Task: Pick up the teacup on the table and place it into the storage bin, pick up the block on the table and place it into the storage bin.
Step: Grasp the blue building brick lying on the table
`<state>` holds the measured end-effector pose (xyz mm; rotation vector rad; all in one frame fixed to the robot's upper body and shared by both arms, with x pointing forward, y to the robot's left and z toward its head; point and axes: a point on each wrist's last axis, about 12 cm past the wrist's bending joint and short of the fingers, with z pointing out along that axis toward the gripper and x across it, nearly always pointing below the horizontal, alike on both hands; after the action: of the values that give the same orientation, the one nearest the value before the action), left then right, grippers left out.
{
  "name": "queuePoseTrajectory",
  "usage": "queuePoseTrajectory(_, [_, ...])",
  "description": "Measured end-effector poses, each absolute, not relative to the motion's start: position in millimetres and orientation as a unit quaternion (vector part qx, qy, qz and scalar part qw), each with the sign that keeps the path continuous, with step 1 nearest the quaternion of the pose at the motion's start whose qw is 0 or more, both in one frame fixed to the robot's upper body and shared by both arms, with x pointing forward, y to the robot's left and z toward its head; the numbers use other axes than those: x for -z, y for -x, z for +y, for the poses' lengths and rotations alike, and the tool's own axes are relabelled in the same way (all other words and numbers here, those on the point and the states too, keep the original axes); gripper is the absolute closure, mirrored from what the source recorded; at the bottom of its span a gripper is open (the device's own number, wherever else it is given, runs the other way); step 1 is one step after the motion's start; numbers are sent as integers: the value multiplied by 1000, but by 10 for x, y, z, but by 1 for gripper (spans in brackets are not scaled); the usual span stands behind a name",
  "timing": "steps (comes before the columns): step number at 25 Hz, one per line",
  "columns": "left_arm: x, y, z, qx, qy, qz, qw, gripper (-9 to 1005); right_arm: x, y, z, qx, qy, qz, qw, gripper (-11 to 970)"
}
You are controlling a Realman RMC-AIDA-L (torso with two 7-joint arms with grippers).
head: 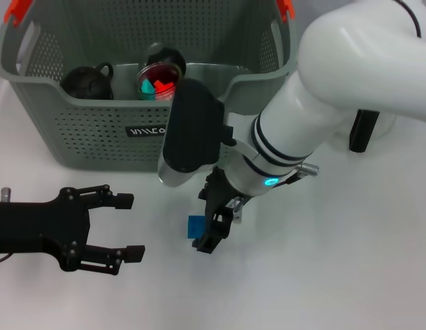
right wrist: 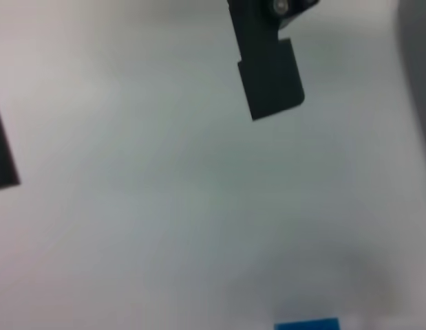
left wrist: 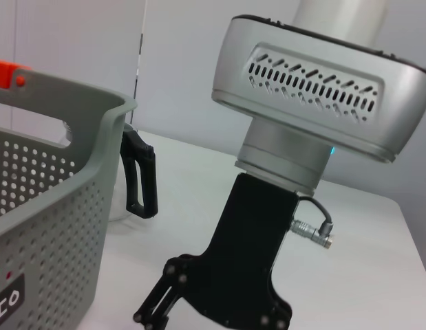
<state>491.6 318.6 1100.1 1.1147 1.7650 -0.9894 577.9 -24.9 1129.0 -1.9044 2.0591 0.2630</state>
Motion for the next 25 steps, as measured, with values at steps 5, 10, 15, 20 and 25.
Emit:
queuePoseTrajectory(5, [-10996,-4911,3184,393,-441,699,404,63,-11194,-5782,-237,-92,663,722,174,35])
queuePoseTrajectory(10, [-10996,-4910,3184,393,-441,699,404,63,-11137,-5811,-259,-96,651,732,177,32])
queuePoseTrajectory(15, [-10996,-4910,3184,393,-441,699,404,63,-11067,-5813,-287,-95,646,736,179,125])
queuePoseTrajectory(20, [-10996,-4911,3185,392,-440,699,404,63,-11027,-5800,-289,-99,644,737,179,140])
queuePoseTrajectory(25, [-10996,-4914,3184,392,-441,699,404,63,-11024,-5798,-282,-102,644,736,180,202])
